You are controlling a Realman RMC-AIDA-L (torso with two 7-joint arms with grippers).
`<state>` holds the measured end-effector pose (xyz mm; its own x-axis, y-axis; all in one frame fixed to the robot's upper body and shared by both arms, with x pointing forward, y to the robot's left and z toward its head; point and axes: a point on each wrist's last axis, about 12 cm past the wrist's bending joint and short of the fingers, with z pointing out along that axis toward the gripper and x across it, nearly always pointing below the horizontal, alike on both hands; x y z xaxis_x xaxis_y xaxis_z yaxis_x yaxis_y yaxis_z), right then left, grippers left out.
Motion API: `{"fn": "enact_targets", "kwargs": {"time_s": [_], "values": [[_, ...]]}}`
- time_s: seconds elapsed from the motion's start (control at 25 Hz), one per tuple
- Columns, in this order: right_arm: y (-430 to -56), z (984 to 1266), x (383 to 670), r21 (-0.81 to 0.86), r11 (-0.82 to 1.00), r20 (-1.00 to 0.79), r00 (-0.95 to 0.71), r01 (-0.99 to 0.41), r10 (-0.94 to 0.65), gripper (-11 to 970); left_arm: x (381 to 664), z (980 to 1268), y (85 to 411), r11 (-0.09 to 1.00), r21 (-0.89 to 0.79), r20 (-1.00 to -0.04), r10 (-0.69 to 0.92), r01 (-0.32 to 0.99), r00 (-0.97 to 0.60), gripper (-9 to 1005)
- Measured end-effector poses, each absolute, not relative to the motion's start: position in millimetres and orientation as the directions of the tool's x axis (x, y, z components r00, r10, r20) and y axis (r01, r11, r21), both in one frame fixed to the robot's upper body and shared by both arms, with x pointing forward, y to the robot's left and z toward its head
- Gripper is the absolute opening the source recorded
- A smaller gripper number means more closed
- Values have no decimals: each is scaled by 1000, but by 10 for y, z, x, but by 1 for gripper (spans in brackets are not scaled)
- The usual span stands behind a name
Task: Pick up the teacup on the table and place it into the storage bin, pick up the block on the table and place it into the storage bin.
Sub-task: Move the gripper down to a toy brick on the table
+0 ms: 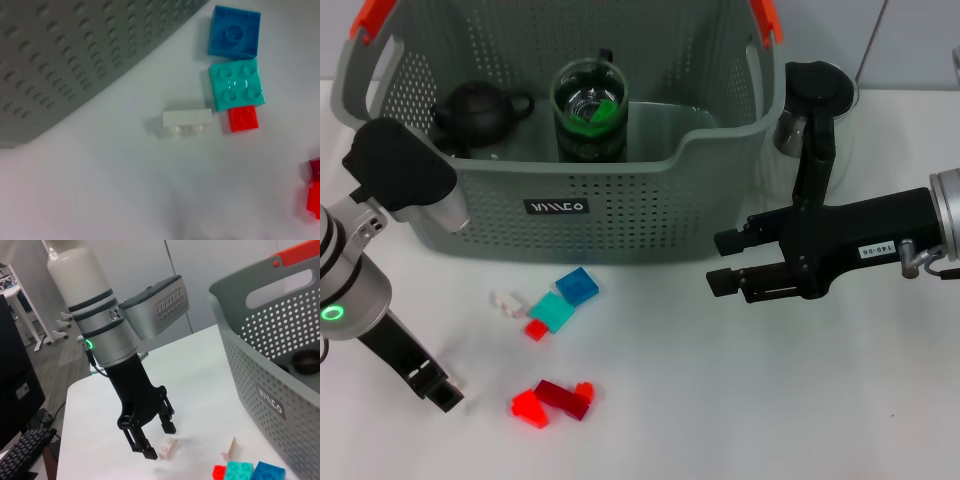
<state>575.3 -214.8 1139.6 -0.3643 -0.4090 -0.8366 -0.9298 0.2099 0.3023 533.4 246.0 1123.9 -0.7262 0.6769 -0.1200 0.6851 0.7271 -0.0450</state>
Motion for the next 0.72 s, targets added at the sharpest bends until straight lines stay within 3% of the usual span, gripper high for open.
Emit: {"fn": "enact_targets", "kwargs": {"time_s": [0.72], "values": [[-2140, 11395, 5751, 302, 206, -835, -363, -931, -413, 610, 5381, 11164, 2454, 730, -47, -111, 675, 682, -730, 672]]}}
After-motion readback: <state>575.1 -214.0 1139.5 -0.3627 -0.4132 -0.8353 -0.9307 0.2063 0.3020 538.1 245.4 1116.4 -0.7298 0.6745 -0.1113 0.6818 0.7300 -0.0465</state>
